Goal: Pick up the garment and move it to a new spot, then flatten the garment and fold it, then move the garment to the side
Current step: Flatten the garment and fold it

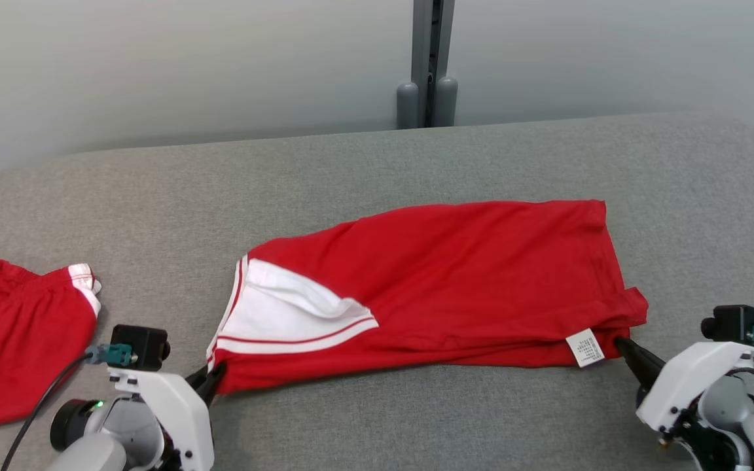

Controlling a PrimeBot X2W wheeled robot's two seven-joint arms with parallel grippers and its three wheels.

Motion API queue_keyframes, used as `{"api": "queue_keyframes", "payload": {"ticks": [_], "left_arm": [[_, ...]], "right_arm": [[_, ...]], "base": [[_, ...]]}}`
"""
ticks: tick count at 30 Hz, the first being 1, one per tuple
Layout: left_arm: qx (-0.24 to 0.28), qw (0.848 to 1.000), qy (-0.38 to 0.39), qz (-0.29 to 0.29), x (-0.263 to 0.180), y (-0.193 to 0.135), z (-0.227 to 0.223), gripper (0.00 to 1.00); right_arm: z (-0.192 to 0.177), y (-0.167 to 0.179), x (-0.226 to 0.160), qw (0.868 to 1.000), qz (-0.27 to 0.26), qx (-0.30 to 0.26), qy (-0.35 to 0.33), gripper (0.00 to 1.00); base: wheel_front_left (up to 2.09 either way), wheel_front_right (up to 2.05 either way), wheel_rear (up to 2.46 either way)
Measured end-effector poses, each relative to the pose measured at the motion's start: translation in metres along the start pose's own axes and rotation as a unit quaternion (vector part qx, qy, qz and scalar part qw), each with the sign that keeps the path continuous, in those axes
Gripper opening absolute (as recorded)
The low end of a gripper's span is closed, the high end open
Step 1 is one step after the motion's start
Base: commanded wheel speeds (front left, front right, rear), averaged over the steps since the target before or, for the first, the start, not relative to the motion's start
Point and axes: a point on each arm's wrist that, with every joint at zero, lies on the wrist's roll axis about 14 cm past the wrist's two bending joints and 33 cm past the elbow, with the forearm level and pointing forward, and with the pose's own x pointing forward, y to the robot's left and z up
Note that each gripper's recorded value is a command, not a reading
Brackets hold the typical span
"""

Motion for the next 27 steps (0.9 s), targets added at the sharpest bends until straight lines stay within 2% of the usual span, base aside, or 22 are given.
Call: {"api": "queue_keyframes", "payload": {"ticks": [10,20,27], "left_arm": [[-0.006,0.999,0.034,-0.011,-0.047,-0.010,-0.022,0.00],[-0.041,0.995,0.090,-0.025,-0.081,-0.026,-0.057,0.00],[-0.058,0.991,0.119,-0.035,-0.083,-0.035,-0.073,0.00]], "right_arm": [[-0.001,-0.011,-0.030,0.998,0.014,-0.014,0.055,0.00],[-0.013,-0.052,-0.069,0.994,-0.039,0.004,0.102,0.00],[-0.030,-0.053,-0.075,0.991,-0.057,0.016,0.122,0.00]], "base": [[0.00,0.00,0.00],[0.00,0.00,0.00],[0.00,0.00,0.00]]}}
